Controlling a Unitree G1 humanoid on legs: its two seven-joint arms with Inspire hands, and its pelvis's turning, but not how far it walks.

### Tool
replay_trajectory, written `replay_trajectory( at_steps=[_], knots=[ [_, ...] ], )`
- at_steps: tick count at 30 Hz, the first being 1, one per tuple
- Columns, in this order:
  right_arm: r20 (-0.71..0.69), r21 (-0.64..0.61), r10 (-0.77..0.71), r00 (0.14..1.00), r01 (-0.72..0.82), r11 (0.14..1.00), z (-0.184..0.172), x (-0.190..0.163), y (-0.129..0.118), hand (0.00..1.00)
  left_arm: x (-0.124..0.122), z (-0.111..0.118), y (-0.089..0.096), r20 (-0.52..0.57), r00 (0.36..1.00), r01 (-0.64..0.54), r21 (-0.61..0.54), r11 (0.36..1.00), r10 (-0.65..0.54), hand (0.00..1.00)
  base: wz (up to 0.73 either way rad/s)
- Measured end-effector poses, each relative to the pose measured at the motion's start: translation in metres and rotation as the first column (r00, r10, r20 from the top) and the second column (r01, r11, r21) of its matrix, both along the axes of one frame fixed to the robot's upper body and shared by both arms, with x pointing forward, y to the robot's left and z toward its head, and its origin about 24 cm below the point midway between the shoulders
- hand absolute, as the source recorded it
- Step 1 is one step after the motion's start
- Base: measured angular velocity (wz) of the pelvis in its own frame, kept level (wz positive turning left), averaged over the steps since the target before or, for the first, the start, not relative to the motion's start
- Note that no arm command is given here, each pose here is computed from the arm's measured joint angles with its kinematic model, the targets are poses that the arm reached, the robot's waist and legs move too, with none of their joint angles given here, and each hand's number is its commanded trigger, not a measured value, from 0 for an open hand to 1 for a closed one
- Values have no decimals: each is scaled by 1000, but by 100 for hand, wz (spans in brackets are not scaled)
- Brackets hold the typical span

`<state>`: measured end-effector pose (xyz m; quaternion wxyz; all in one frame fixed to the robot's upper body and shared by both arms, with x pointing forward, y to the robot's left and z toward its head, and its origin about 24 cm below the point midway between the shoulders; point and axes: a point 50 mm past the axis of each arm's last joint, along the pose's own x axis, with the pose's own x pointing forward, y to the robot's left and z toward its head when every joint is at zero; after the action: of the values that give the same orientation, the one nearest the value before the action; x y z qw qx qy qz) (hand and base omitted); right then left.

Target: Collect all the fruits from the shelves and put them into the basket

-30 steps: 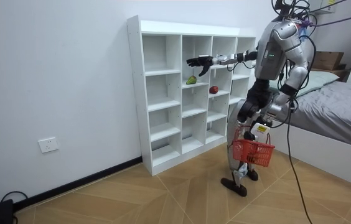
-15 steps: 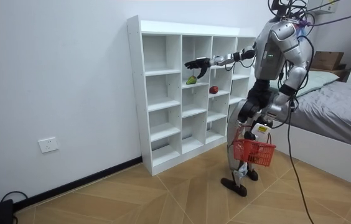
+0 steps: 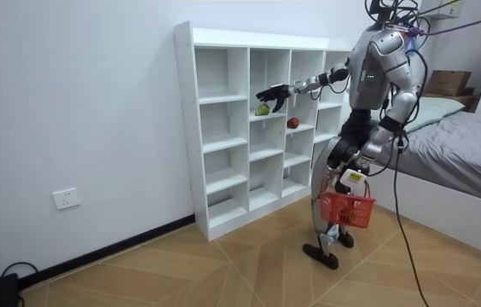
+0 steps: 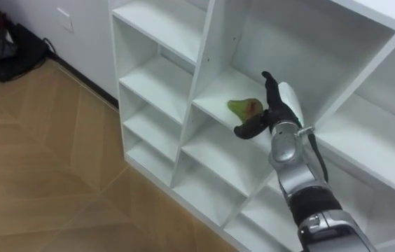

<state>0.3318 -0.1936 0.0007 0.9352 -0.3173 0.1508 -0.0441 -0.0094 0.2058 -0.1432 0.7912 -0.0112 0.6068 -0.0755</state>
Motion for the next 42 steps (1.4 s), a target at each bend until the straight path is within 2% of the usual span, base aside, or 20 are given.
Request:
replay_trajectory(
  at_steps=[5, 11, 15, 30, 31, 32, 33, 34, 39, 42],
  knots=[
    [3, -17, -12, 1000, 12, 1000, 10, 12, -1, 0, 6, -1, -2, 9, 1000, 15, -5, 1000, -14, 100, -4],
    [-12, -32, -27, 1000, 26, 999, 17, 22, -2, 0, 18, -1, 6, 33, 999, 11, 7, 1000, -11, 100, -3],
    [-2, -28, -24, 1000, 24, 999, 21, 24, -1, 0, 27, -1, 12, 50, 999, 8, 58, 998, -11, 100, 6],
    [28, -1, -40, 999, 40, 999, 37, 35, -2, 0, 33, -3, 12, 58, 998, 27, 114, 993, -33, 100, -1],
    [28, 2, -43, 999, 43, 999, 37, 36, -3, 24, 33, -3, 12, 58, 998, 26, 116, 993, -33, 100, 0],
    [28, 8, -46, 999, 46, 999, 38, 37, -3, 70, 34, -3, 12, 59, 998, 26, 121, 992, -34, 100, 0],
    [31, 16, -49, 998, 49, 999, 39, 37, -3, 78, 34, -3, 11, 61, 998, 28, 123, 992, -35, 100, 0],
    [35, 18, -51, 998, 51, 999, 41, 38, -3, 100, 35, -3, 11, 61, 998, 28, 123, 992, -35, 100, 0],
    [6, 11, 0, 1000, -1, 1000, 44, 42, 1, 100, 36, -4, 10, 60, 998, 27, 127, 992, -35, 100, -6],
    [12, -51, 15, 1000, -14, 999, 47, 45, 2, 100, 38, -3, 11, 66, 997, 35, 133, 990, -44, 100, -1]
  ],
)
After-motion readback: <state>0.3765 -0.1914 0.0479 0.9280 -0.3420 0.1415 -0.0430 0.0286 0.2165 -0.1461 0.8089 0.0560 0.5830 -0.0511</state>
